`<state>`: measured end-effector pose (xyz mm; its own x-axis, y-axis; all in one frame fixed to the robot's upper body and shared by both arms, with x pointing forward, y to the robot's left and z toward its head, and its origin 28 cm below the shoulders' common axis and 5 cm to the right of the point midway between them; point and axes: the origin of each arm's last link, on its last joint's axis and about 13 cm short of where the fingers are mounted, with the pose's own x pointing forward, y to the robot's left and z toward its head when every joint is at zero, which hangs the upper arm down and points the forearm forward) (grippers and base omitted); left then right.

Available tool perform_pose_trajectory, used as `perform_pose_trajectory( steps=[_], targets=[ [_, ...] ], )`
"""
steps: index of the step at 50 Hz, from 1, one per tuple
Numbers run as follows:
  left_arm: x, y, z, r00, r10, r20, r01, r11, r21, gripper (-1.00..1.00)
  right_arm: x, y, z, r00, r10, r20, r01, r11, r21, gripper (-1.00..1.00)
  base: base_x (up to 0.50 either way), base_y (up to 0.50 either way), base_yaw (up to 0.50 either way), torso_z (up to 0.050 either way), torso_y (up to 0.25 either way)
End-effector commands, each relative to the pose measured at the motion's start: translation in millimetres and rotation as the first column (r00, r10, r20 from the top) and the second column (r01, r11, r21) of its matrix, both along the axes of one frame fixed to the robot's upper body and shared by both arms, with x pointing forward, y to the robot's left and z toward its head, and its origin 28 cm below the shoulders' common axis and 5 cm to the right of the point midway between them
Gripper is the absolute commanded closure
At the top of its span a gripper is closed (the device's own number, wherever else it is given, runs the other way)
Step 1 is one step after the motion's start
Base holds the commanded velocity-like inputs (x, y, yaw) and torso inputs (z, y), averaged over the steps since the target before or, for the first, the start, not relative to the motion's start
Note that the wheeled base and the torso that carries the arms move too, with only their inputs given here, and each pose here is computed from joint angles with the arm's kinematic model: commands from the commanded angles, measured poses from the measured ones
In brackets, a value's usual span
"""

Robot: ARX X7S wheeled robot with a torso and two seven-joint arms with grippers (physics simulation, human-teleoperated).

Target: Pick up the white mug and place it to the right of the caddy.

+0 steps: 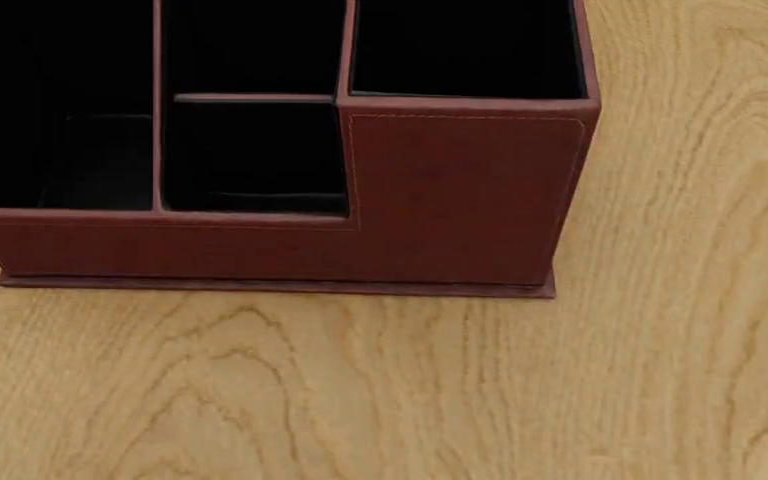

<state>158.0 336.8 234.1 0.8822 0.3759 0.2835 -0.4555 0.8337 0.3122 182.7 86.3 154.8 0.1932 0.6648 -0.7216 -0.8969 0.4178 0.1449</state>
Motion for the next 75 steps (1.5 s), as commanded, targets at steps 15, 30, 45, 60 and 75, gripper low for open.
perform_pose_trajectory(
  steps=[15, 30, 45, 60, 75],
  targets=[
    [0, 1.3, -4, 1.000, 0.005, -0.004, -0.005, 1.000, -0.005, -1.00, 8, 0.0, 0, 0.998, 0.012, 0.055, -0.012, 1.000, 0.000, 1.00, 0.00, 0.00, 0.00, 0.000, 0.000],
    [0, 0.0, -6, 1.000, 0.001, -0.008, -0.001, 1.000, -0.008, -1.00, 6, -4.4, 4, 0.984, 0.008, 0.176, 0.000, 0.999, -0.046, 1.00, 0.00, 0.00, 0.00, 0.000, 0.000],
    [-1, -4.4, -6, 1.000, -0.011, -0.009, 0.011, 1.000, 0.003, -1.00, -8, -30.1, 44, 0.961, -0.067, 0.267, 0.064, 0.998, 0.018, 1.00, 0.00, 0.00, 0.00, 0.000, 0.000],
    [1, -9.1, -6, 1.000, -0.025, -0.010, 0.025, 1.000, 0.015, -1.00, -10, -59.7, 70, 0.930, -0.185, 0.316, 0.164, 0.982, 0.094, 1.00, 0.00, 0.00, 0.00, 0.000, 0.000],
    [1, -10.2, -4, 1.000, -0.030, -0.008, 0.030, 0.999, 0.021, -1.00, -3, -86.6, 96, 0.884, -0.317, 0.343, 0.278, 0.948, 0.157, 1.00, 0.00, 0.00, 0.00, 0.000, 0.000]
  ],
)
